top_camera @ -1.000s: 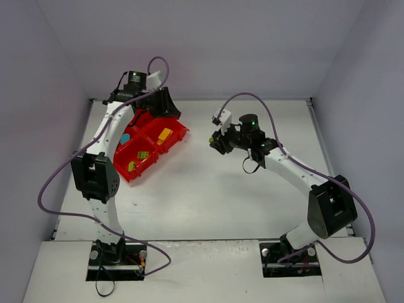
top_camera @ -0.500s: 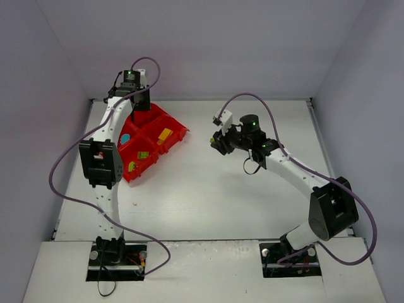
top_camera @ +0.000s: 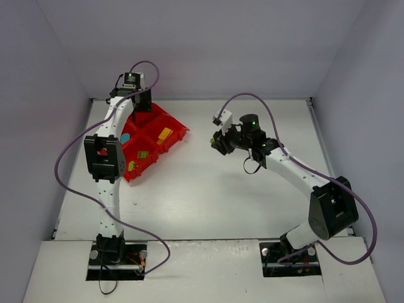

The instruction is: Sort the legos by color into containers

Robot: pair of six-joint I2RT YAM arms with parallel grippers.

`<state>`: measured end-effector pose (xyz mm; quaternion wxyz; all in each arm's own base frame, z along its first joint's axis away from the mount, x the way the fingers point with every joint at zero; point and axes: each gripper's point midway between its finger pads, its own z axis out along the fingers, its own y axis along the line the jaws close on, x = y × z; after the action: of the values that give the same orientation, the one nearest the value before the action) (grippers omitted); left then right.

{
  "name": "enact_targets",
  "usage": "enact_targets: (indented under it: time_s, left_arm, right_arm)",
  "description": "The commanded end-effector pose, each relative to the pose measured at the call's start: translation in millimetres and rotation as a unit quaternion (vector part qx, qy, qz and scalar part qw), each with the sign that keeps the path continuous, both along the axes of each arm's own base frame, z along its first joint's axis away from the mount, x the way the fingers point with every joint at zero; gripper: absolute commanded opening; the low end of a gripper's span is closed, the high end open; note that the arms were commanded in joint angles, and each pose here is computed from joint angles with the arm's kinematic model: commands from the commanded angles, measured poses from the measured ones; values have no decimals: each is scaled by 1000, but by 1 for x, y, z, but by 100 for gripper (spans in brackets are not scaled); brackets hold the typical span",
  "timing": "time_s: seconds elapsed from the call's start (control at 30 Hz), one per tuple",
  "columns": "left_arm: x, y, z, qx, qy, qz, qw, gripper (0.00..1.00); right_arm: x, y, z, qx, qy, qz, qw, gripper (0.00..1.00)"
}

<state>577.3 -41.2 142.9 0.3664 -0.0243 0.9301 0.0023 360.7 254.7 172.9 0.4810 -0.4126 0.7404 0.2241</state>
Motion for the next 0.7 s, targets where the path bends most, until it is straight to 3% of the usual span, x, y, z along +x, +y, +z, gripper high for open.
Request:
enact_targets:
  time_s: [0.0, 0.17, 0.3, 0.33, 0.67]
  left_arm:
    - [-6, -13, 77, -42, -66, -14, 997, 59]
    - [-47, -74, 115, -163, -70, -91, 980, 61]
    - [-88, -140, 149, -285, -77, -197, 935, 65]
    - [-105, -164, 155, -326, -62, -235, 913, 66]
    - [-179, -254, 176, -414, -18, -397, 819, 66]
  right_arm:
    - [15, 7, 43, 26, -56, 8, 998, 2]
    - [21, 11, 51, 25, -76, 17, 997, 3]
    - [25, 13, 57, 25, -85, 23, 996, 3]
    - [26, 14, 59, 26, -86, 25, 996, 4]
    - [21, 16, 61, 32, -86, 35, 995, 4]
